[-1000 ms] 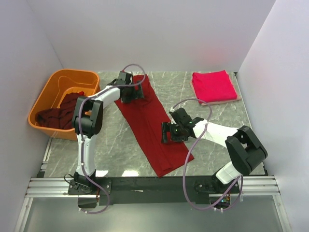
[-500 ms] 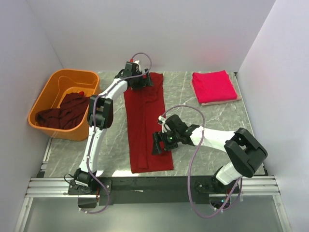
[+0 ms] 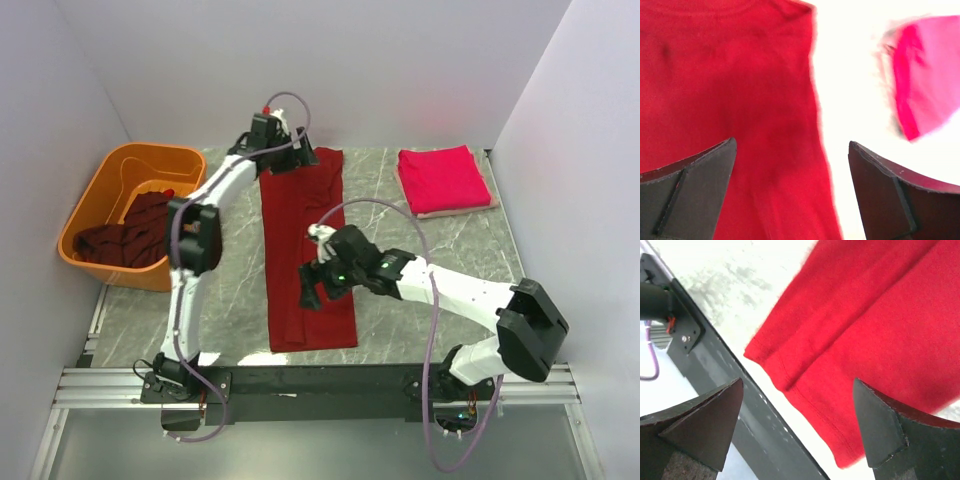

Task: Fold and stack the t-shirts
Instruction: Fold the tshirt

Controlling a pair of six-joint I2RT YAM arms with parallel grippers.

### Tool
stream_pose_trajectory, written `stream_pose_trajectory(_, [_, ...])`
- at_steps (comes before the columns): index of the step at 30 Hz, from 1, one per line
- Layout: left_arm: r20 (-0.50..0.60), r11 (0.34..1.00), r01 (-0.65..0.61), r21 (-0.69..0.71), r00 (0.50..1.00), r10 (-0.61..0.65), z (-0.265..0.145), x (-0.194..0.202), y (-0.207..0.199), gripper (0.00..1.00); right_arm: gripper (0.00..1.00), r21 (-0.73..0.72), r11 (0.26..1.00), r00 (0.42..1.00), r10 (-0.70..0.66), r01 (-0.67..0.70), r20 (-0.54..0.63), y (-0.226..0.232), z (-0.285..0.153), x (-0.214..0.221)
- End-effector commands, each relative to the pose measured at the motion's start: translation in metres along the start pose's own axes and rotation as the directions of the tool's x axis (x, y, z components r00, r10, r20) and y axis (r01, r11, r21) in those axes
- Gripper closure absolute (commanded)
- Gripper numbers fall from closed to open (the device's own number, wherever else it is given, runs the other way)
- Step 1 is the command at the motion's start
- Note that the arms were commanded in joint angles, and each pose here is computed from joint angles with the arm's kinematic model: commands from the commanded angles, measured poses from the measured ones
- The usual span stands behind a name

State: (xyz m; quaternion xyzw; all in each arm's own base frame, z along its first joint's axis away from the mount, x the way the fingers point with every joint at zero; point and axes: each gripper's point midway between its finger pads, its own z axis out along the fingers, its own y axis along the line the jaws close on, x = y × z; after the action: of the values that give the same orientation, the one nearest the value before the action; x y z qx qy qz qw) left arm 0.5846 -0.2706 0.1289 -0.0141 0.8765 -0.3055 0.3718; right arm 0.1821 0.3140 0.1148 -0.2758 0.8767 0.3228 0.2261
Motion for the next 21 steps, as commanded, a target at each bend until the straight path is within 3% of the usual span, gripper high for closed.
stream_pose_trajectory(1, [0.232, 0.998, -0.047, 0.039, 0.972, 0.037, -0.145, -0.058, -0.073, 0.01, 0.04, 0.120, 0.990, 0.996, -0.081, 0.075, 0.044, 0.008, 0.011, -0.023])
stream_pose_trajectory(5, [0.372, 0.976, 0.149, -0.158, 0.925, -0.081, -0.225, -0.013, -0.021, 0.01, 0.04, 0.385, 0.914, 0.991, -0.136, 0.132, -0.016, -0.007, 0.029, -0.019])
stream_pose_trajectory(8, [0.401, 0.957, 0.239, -0.162, 0.902, -0.157, -0.265, 0.035, -0.001, 0.00, 0.04, 0.456, 0.875, 0.986, -0.154, 0.163, -0.056, -0.007, 0.036, -0.009])
stream_pose_trajectory(13, [0.312, 0.893, 0.329, -0.306, 0.921, -0.232, -0.295, 0.113, 0.038, 0.01, 0.04, 0.425, 0.878, 0.975, -0.189, 0.222, -0.118, 0.007, 0.056, 0.008])
stream_pose_trajectory(21, [0.372, 0.874, 0.402, -0.274, 0.882, -0.289, -0.320, 0.146, 0.053, 0.00, 0.04, 0.426, 0.869, 0.965, -0.192, 0.252, -0.180, 0.019, 0.078, 0.024])
